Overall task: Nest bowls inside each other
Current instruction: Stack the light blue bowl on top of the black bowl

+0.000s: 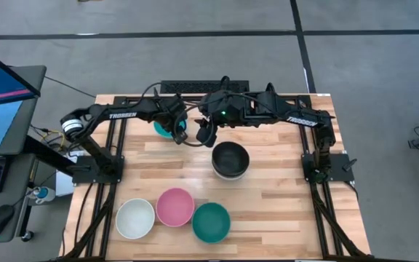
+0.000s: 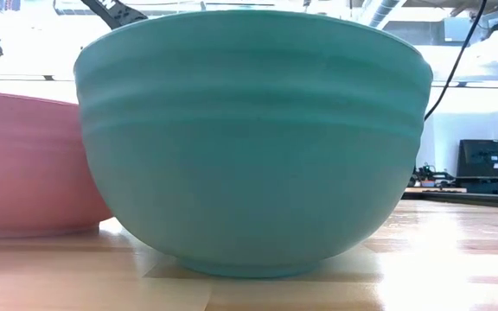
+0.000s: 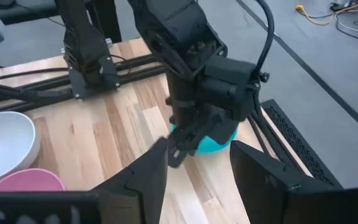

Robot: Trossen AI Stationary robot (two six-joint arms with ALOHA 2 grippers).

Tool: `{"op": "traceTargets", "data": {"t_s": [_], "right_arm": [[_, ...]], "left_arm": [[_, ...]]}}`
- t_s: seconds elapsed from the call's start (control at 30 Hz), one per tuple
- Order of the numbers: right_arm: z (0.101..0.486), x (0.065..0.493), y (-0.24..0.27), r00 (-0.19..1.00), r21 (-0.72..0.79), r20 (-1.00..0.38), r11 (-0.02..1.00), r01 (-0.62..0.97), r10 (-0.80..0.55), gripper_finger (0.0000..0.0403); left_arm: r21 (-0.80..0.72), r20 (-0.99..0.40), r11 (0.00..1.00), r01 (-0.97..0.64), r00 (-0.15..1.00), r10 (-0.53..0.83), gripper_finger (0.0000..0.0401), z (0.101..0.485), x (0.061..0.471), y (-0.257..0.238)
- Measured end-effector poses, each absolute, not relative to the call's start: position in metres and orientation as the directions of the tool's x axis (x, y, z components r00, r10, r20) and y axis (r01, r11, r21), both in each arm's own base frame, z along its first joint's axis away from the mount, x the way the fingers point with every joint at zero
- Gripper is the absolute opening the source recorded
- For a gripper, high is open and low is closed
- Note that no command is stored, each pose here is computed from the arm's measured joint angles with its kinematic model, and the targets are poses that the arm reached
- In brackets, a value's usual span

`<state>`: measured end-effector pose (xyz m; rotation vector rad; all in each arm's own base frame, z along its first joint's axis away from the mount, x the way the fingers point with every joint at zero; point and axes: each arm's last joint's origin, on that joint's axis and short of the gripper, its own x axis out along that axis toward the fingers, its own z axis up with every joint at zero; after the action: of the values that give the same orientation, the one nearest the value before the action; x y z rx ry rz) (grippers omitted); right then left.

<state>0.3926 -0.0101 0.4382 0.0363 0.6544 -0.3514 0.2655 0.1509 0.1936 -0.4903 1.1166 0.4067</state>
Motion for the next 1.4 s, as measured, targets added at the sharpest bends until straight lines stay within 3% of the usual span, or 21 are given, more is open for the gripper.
{"op": "traceTargets", "data": {"t_s": [0.27, 0.53, 0.77, 1.0, 1.2, 1.4], "right_arm": [[0.439, 0.394, -0.007, 0.746, -0.073, -0.592, 0.943, 0.326, -0.304, 0.0194], [0.438, 0.393, -0.001, 0.742, -0.077, -0.605, 0.948, 0.309, -0.291, 0.0192], [0.423, 0.379, -0.002, 0.596, -0.123, -0.744, 0.939, 0.322, -0.302, 0.019], [0.428, 0.373, 0.01, 0.609, -0.105, -0.743, 0.948, 0.302, -0.276, 0.0182], [0.436, 0.354, 0.025, 0.587, -0.106, -0.776, 0.965, 0.238, -0.23, 0.0176], [0.456, 0.324, 0.037, 0.612, -0.064, -0.761, 0.964, 0.259, -0.215, 0.0175]], "left_arm": [[-0.112, -0.93, 0.8, -0.589, 0.347, 0.125, 0.0008, 0.19, 0.265, 0.158], [-0.111, -0.924, 0.794, -0.598, 0.356, 0.138, 0.0002, 0.201, 0.262, 0.147], [-0.217, -0.865, 0.832, -0.511, 0.495, 0.078, 0.0, 0.255, 0.258, 0.114], [-0.277, -0.68, 0.862, -0.424, 0.721, 0.136, 0.0, 0.342, 0.237, 0.076], [-0.255, -0.685, 0.864, -0.434, 0.712, 0.156, 0.0, 0.377, 0.221, 0.047], [-0.251, -0.642, 0.905, -0.344, 0.758, 0.11, 0.0, 0.388, 0.239, 0.023]]}}
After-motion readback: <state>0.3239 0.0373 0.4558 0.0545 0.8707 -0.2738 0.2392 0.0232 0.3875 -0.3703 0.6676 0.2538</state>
